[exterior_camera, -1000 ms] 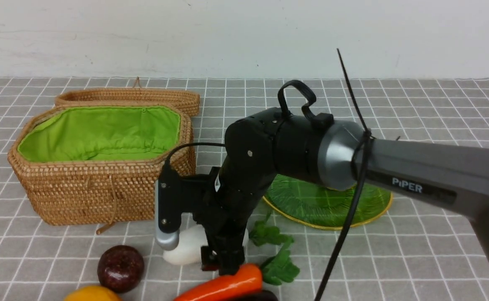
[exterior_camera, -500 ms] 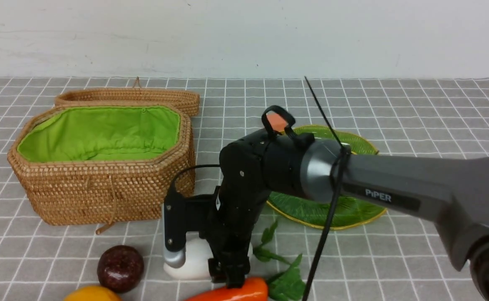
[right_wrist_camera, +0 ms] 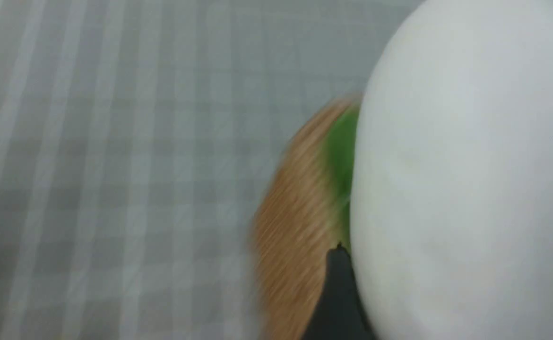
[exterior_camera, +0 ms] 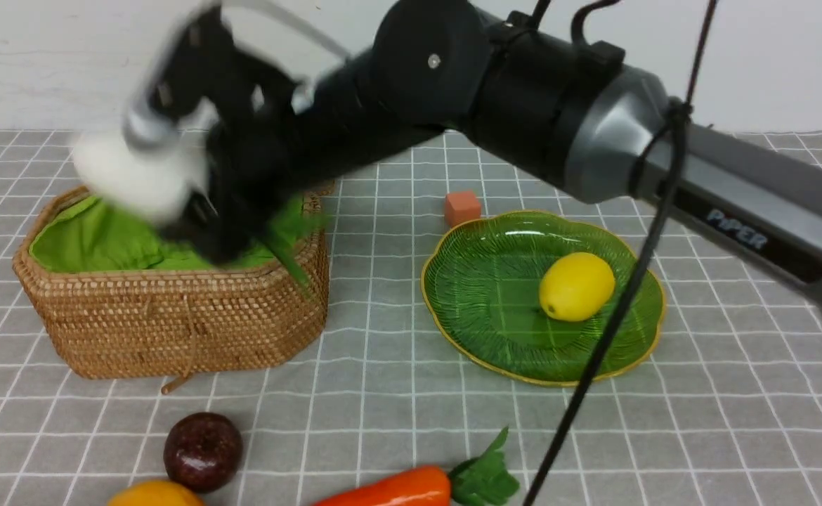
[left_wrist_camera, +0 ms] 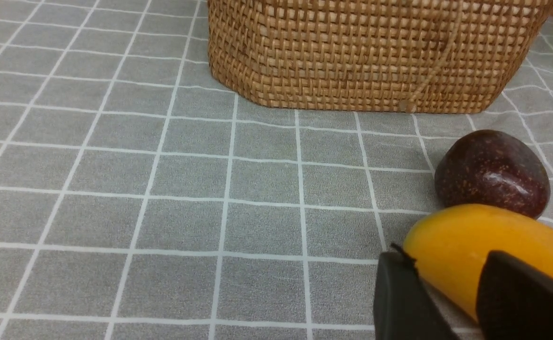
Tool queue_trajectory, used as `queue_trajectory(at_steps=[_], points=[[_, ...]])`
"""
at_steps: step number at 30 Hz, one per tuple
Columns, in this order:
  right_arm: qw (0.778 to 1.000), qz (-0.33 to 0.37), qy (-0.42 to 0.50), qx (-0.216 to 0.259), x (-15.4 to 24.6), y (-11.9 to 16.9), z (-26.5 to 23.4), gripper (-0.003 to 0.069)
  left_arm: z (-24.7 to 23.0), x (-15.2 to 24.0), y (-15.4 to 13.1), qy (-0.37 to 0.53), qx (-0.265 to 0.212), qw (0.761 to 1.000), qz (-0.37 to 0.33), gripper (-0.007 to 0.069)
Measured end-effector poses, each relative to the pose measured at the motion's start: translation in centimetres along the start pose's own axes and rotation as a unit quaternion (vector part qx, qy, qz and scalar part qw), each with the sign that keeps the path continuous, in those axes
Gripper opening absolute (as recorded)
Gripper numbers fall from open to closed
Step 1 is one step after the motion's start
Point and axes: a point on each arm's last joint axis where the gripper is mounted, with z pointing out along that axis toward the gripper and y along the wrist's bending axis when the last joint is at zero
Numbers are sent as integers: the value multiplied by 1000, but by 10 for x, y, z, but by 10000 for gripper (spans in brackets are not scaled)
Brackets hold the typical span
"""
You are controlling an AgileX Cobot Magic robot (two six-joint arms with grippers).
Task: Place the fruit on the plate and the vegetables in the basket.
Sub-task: Take a daikon with your right arm and place it on the basket on the left.
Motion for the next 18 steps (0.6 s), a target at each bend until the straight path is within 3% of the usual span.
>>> queue_trajectory(at_steps=[6, 9, 13, 16, 18], points=[[992, 64, -32, 107, 46, -18, 48, 521, 0, 0, 0, 0, 0, 1000, 0, 239], [988, 74, -25, 130, 68, -20, 63, 521, 0, 0, 0, 0, 0, 1000, 0, 239], [988, 80, -22, 134, 75, -20, 68, 531, 0, 0, 0, 0, 0, 1000, 0, 239], [991, 83, -10, 105, 74, -15, 66, 634, 0, 0, 0, 0, 0, 1000, 0, 239], [993, 83, -2, 85, 73, -12, 65, 658, 0, 0, 0, 0, 0, 1000, 0, 239]])
